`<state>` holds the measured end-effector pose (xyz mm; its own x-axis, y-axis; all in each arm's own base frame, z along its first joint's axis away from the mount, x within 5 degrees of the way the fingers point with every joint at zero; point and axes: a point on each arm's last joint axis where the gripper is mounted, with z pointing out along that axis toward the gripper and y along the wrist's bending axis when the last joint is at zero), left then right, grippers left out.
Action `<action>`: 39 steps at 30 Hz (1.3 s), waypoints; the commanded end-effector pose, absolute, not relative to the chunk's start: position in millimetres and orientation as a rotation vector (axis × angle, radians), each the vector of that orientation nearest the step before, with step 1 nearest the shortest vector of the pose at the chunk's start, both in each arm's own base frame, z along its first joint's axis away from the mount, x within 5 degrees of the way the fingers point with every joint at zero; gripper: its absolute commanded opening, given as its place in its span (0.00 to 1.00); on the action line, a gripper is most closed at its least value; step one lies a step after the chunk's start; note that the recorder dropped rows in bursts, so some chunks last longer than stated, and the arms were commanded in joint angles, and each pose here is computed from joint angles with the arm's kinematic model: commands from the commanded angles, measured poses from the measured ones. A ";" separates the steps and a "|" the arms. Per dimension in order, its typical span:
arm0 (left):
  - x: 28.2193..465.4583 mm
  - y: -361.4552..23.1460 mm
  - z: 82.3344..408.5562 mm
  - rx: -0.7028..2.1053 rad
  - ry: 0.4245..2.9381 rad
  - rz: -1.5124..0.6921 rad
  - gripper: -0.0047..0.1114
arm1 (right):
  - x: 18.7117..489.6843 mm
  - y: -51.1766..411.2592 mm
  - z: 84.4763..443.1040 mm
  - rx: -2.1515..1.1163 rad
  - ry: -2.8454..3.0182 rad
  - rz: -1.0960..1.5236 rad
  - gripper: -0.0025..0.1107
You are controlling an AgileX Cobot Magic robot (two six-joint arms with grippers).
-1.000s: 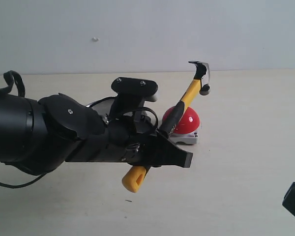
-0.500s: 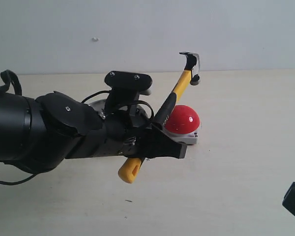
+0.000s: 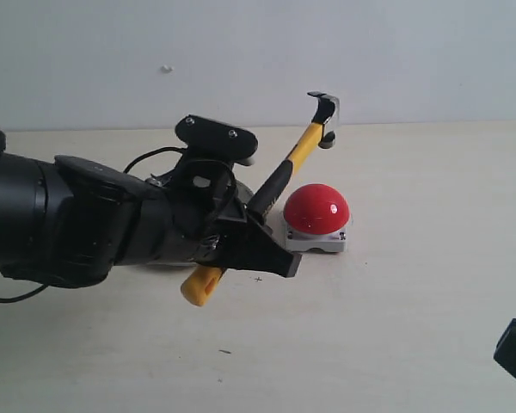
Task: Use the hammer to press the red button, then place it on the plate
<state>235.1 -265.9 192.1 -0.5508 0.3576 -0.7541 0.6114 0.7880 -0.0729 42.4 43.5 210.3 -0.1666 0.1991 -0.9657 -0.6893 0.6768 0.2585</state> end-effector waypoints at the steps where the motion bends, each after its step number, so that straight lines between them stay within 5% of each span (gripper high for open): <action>1: 237.5 -262.8 204.5 0.728 2.160 -0.389 0.04 | 42.3 43.3 209.2 -0.421 1.548 0.820 0.02; 8: 240.3 -259.6 203.9 0.749 2.151 -0.361 0.04 | 42.3 43.3 209.2 -0.421 1.548 0.820 0.02; 14: 235.2 -268.4 213.2 0.797 2.143 -0.897 0.04 | 42.3 43.3 209.2 -0.421 1.548 0.820 0.02; 17: 244.6 -256.7 217.1 0.804 2.197 -0.991 0.04 | 42.3 43.3 209.2 -0.421 1.548 0.820 0.02; 24: 254.1 -230.2 216.0 0.878 2.581 -0.665 0.04 | 42.3 43.3 209.2 -0.421 1.548 0.820 0.02; 35: 252.9 -237.3 227.0 0.863 2.506 -0.658 0.04 | 42.3 43.3 209.2 -0.421 1.548 0.820 0.02; 39: 250.4 -231.9 262.9 0.763 2.355 -0.675 0.04 | 42.3 43.3 209.2 -0.421 1.548 0.820 0.02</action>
<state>246.5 -231.1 229.1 -0.7286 0.4749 -0.4936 0.6538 0.6970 -0.2945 42.4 43.5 210.3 -0.1666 0.1991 -0.9657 -0.6893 0.6768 0.2585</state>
